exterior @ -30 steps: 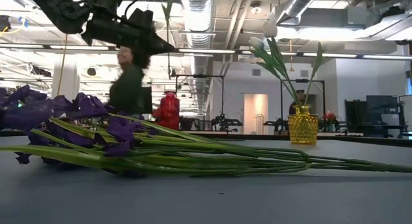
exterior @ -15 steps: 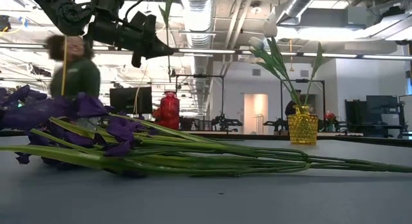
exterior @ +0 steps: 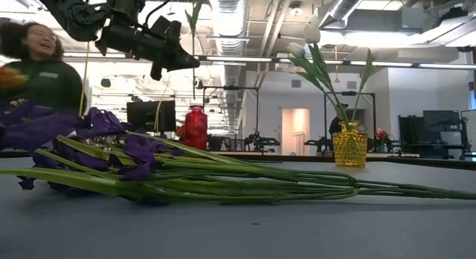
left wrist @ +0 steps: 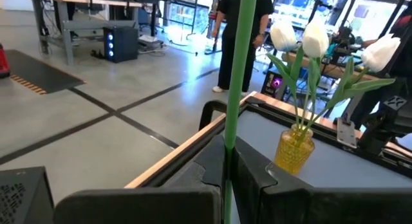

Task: Sort flowers into vase by color
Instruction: Put the red flower into the red vase

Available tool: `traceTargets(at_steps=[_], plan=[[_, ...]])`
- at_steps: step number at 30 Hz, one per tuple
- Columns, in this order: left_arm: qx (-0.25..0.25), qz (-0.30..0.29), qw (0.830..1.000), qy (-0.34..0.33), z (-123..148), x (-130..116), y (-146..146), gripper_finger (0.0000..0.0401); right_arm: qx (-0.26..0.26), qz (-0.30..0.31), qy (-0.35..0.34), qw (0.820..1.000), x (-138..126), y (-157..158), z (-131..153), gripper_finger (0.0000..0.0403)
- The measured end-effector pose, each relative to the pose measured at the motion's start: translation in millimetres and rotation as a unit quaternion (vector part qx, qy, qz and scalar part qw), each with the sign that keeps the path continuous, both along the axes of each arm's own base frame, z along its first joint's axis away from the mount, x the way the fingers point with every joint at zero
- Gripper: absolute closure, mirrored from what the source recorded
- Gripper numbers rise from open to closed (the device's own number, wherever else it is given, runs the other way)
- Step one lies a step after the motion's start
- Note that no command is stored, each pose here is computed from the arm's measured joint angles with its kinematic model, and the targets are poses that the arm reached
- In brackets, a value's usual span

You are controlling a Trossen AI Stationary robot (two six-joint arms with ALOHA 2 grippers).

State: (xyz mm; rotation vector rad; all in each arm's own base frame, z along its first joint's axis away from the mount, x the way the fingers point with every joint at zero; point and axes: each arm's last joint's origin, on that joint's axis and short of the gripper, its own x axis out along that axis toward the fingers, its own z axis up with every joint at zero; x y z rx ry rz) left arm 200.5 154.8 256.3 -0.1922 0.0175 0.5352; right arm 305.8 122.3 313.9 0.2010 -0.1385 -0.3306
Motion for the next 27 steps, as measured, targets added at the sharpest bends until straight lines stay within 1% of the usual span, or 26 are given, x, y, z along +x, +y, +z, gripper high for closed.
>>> traceTargets(at_steps=[7, 13, 16, 20, 22, 27], plan=[[0.002, 0.004, 1.000, 0.005, -0.7, -0.1, 0.1, 0.0401, -0.002, 0.012, 0.000, 1.000, 0.3, 0.4, 0.0, 0.0125], [0.003, 0.016, 1.000, 0.004, -0.5, -0.3, 0.6, 0.0401, -0.002, 0.010, -0.001, 1.000, 1.0, -1.3, 0.0, 0.0125], [-0.004, 0.011, 1.000, 0.005, -5.2, 4.7, 1.6, 0.0401, -0.002, 0.010, -0.001, 1.000, 1.0, -1.3, 0.1, 0.0125], [-0.013, -0.002, 1.000, 0.007, -15.1, 14.7, 2.9, 0.0401, -0.018, 0.008, 0.004, 1.000, 0.9, -1.3, 0.4, 0.0125], [-0.021, -0.003, 1.000, 0.011, -18.4, 16.4, 3.1, 0.0401, -0.016, 0.008, -0.003, 1.000, 0.7, -1.4, 1.9, 0.0125], [-0.009, -0.003, 1.000, 0.014, -17.4, 16.0, 3.0, 0.0401, -0.016, 0.021, -0.009, 1.000, 0.1, 0.7, 2.9, 0.0125]])
